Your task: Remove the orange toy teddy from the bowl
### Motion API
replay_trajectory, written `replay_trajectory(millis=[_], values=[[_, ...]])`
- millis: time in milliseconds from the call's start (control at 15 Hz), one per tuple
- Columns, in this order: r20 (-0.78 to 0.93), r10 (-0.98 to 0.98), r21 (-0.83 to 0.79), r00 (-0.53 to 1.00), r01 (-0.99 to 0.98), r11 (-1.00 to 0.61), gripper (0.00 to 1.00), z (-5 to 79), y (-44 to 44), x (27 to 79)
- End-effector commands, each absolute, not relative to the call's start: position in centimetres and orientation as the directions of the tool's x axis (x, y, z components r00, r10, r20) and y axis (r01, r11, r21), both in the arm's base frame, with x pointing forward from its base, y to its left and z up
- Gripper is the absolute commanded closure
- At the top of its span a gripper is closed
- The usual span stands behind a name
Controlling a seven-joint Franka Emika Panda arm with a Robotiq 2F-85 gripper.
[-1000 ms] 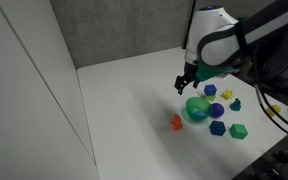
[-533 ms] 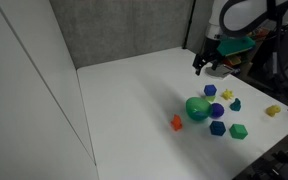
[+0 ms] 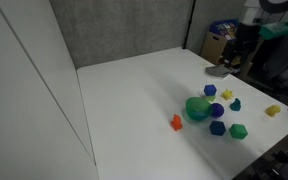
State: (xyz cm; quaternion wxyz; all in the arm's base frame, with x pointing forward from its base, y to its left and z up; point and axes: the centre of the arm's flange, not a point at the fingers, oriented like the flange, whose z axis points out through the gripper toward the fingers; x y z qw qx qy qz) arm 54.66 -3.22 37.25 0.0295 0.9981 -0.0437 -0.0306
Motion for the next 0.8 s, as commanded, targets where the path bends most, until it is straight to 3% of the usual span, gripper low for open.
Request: replay_trajectory(millis=[0,400,733], values=[[-0.068,-0.068,0.021,0.995,-0.067,-0.998,0.0,41.5,-5.0,49.9],[-0.009,-0.127,0.034,0.992,-0.126,-0.991,0.0,48.7,-4.7,47.9],[0.005,-0.107,0.034,0.994,-0.107,-0.994,0.0,48.9,-4.9,48.0]])
